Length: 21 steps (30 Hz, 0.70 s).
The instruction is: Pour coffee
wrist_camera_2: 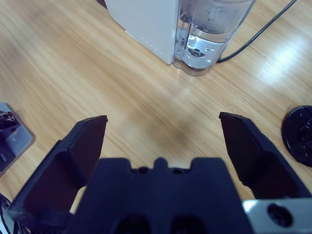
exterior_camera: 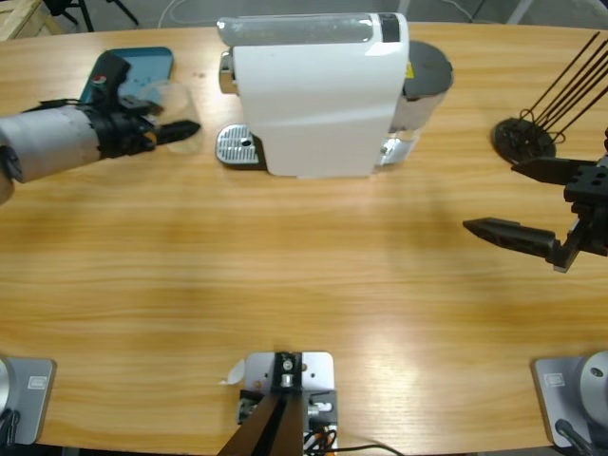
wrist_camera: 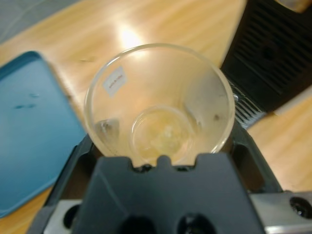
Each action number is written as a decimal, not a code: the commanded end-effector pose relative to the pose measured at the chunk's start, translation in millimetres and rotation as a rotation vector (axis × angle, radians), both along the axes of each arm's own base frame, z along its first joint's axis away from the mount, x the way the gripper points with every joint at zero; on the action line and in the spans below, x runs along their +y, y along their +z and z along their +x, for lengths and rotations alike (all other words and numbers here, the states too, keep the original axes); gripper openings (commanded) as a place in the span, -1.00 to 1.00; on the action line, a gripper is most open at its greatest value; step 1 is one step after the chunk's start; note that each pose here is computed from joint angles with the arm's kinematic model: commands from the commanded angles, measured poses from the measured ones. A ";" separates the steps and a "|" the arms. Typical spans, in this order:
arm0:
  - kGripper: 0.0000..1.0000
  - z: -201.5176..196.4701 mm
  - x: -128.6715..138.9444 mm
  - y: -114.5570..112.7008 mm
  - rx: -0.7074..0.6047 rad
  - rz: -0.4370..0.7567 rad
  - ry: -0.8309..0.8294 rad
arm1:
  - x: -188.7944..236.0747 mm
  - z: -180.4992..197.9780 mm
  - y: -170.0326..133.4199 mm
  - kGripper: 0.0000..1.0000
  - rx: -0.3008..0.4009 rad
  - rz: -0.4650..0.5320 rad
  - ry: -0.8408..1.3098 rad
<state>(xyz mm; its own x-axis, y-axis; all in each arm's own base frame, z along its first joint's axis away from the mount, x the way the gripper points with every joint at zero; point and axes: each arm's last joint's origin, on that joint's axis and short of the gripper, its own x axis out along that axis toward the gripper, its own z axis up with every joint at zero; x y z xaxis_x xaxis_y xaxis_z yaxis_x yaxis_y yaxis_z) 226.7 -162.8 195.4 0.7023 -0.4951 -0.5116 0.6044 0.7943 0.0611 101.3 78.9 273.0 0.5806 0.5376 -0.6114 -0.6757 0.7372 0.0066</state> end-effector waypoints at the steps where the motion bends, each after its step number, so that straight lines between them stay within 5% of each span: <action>1: -0.33 33.2 60.3 15.6 -0.029 -0.067 0.311 | 3.9 1.8 -7.7 1.00 0.038 -0.009 0.016; 9: -0.32 79.8 94.0 -8.0 0.035 -0.101 0.457 | 2.2 -0.4 -7.0 1.00 0.027 0.003 0.013; 21: -0.24 101.7 95.6 -34.3 0.102 -0.090 0.459 | 1.9 -0.8 -6.0 1.00 0.020 0.010 0.012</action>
<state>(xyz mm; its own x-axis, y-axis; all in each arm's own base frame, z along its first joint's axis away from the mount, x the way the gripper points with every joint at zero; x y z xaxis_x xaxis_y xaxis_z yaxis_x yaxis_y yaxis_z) 311.6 -67.0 179.5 0.8293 -0.1768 -0.5301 0.1890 0.9815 -0.0317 102.1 79.5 274.3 0.5877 0.5428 -0.6001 -0.6757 0.7372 0.0050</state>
